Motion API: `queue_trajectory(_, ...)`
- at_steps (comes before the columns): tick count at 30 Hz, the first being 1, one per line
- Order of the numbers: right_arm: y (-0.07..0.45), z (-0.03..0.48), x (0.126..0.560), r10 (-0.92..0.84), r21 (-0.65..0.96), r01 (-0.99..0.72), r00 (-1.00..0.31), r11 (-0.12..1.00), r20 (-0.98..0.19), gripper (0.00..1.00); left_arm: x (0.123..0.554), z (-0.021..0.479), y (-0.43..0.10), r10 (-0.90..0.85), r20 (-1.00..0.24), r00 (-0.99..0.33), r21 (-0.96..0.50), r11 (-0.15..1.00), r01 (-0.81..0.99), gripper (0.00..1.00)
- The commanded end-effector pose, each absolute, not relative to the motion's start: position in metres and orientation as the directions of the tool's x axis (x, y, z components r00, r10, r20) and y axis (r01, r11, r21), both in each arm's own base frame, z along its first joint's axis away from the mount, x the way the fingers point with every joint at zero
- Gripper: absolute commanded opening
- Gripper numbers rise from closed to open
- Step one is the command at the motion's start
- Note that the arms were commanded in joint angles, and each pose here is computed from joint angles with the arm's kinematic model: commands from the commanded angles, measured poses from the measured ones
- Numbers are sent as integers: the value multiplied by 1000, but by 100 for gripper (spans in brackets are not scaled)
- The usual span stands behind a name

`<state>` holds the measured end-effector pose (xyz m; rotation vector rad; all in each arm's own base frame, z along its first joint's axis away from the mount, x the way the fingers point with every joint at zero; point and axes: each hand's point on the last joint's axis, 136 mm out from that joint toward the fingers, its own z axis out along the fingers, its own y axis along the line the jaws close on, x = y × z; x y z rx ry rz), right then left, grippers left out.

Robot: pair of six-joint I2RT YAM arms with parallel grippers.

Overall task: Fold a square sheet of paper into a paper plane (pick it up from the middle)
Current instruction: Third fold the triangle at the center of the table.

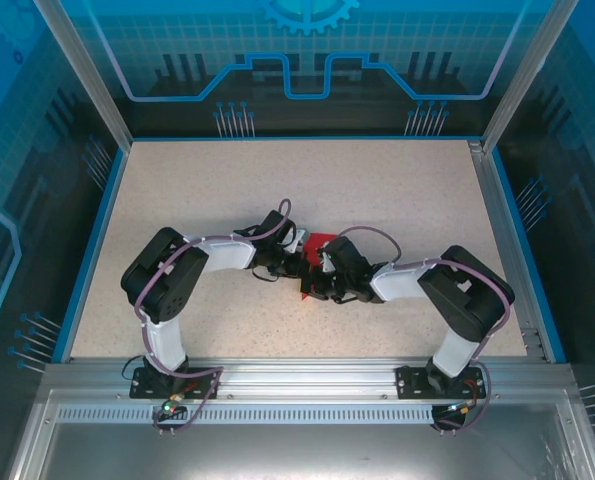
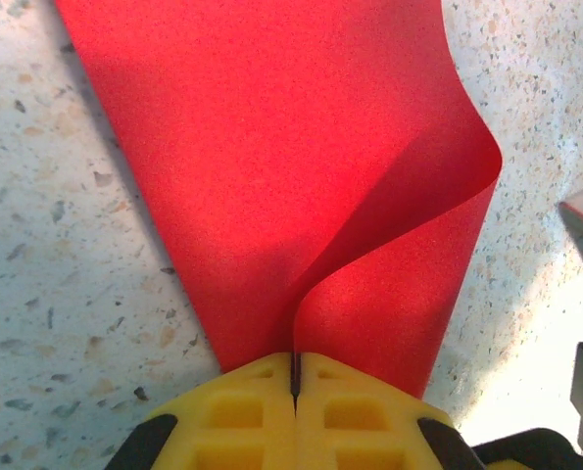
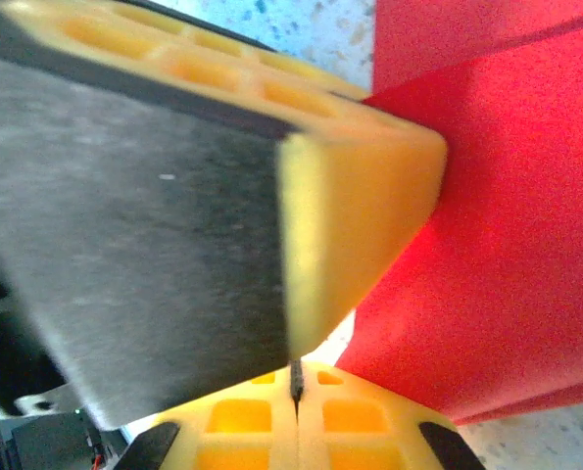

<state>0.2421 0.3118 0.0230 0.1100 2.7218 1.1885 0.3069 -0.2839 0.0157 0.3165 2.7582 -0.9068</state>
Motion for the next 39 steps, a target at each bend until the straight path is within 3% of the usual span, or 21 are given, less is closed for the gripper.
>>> queue_trajectory(1, 311, 11, 236, 135, 724, 5, -983, 690, -121, 0, 297, 1, -273, 131, -220, -967, -543, 807, 233, 0)
queue_trajectory(8, 310, 0, 234, 136, 721, 21, -986, 692, -101, 0, 297, 0, -274, 132, -217, -967, -545, 805, 233, 0)
queue_trajectory(21, 313, 31, 228, 111, 749, -39, -982, 661, -150, 0, 298, 0, -274, 131, -218, -967, -547, 805, 232, 0)
queue_trajectory(33, 305, -9, 216, 92, 681, 4, -992, 733, -92, 0, 296, 0, -274, 132, -214, -968, -546, 805, 231, 0)
queue_trajectory(39, 301, 14, 222, 83, 653, -35, -985, 756, -149, 0, 296, 1, -274, 134, -214, -967, -544, 806, 233, 0)
